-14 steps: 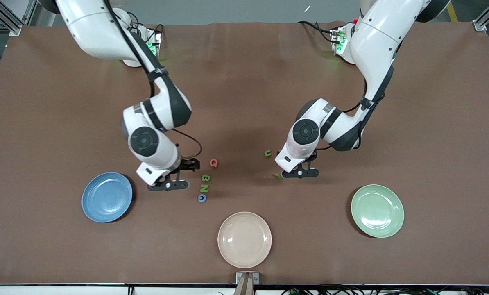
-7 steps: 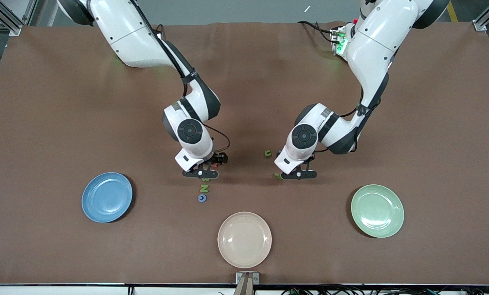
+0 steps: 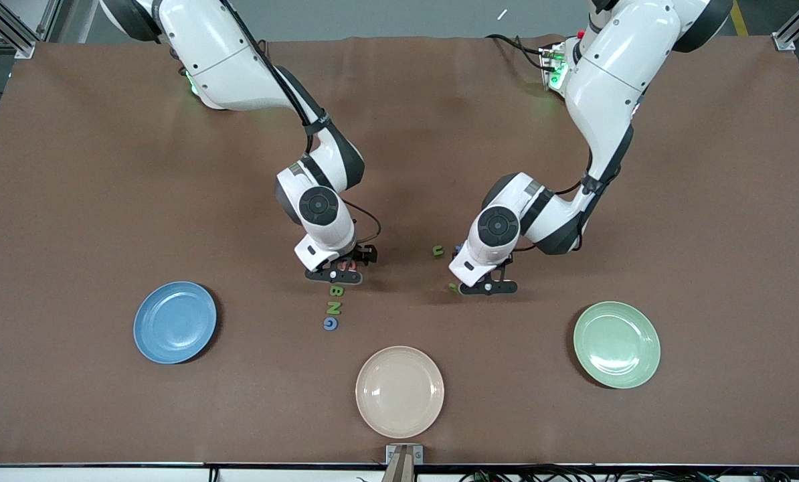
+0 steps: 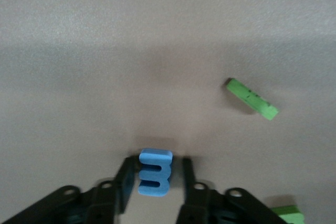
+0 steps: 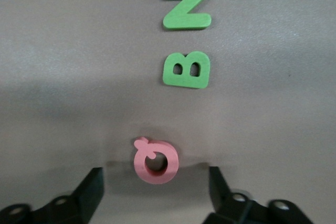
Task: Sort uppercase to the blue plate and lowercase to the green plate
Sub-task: 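Grasp the blue m with the left gripper while the right gripper grasps Q, then drop m on the green plate while the right gripper drops Q on the blue plate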
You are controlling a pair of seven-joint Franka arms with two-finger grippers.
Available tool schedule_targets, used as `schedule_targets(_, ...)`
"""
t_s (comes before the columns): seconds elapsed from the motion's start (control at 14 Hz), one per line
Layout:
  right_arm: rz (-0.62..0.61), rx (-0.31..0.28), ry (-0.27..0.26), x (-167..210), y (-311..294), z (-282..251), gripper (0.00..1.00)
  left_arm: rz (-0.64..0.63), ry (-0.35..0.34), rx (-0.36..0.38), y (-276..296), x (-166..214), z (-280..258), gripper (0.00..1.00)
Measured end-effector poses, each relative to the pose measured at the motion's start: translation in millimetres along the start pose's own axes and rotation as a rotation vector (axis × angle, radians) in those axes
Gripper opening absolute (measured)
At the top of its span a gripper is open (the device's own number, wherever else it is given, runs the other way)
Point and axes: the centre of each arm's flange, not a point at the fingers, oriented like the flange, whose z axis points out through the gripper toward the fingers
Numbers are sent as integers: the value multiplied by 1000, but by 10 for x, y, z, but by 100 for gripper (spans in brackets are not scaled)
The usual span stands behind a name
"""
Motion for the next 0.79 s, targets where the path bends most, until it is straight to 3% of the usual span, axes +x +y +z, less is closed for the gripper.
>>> schedule_targets(0.07,1,1,2,6,6,15,74,0,1,-1,-2,7,-6,26)
schedule_targets(0.14,2,4,6,12,7,33,73,-2,2,-1,-11,15,-8,27)
schedule_targets(0.36,3,10,14,30,-2,12,52,-15,10,-3,-80,83,-33,27)
schedule_targets(0.5,3,12,16,36,-7,0,48,-35,28,-11,-174,193,-126,27)
schedule_targets(0.57,4,16,18,43,-17,-25,36,-49,43,-19,-245,267,-222,27)
schedule_targets(0.79,13,17,19,67,5,-19,36,-117,96,-35,-637,530,-586,27)
